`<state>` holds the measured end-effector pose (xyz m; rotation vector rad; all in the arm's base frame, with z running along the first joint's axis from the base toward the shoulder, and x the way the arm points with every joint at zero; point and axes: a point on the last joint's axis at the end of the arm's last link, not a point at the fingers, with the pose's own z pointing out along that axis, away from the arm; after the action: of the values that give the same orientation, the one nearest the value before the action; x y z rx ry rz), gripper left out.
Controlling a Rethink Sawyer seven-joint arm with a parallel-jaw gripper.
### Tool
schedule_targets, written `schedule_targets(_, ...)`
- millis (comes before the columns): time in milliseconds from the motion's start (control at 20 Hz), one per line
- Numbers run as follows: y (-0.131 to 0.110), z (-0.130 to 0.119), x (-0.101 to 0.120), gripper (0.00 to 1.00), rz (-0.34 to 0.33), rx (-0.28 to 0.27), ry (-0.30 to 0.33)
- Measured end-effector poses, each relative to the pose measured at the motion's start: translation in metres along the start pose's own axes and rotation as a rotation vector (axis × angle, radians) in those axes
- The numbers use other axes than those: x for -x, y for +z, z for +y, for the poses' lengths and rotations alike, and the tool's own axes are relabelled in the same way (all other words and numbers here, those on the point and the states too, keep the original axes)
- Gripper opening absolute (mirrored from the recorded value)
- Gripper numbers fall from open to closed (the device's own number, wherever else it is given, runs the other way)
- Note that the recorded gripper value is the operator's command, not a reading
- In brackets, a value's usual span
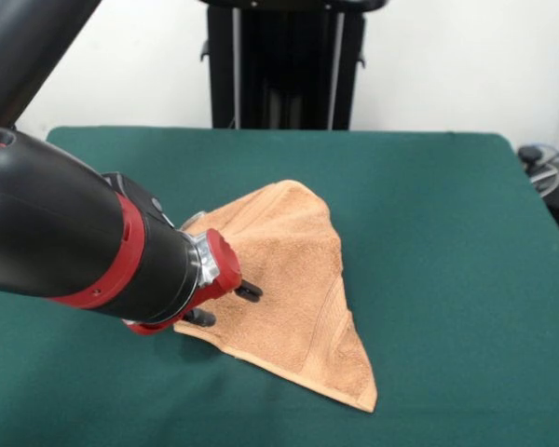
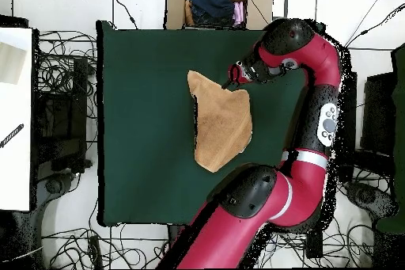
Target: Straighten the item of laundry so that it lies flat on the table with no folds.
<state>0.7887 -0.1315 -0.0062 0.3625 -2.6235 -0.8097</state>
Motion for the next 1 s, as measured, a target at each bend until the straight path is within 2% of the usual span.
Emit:
schedule_targets(750,-0.0018,-0.0050,-0.0036,1.00,0.008,0.000,0.007)
schedule_targets(1000,-0.0055,-0.0089,-0.0066,1.00,0.009,0.000,-0.015)
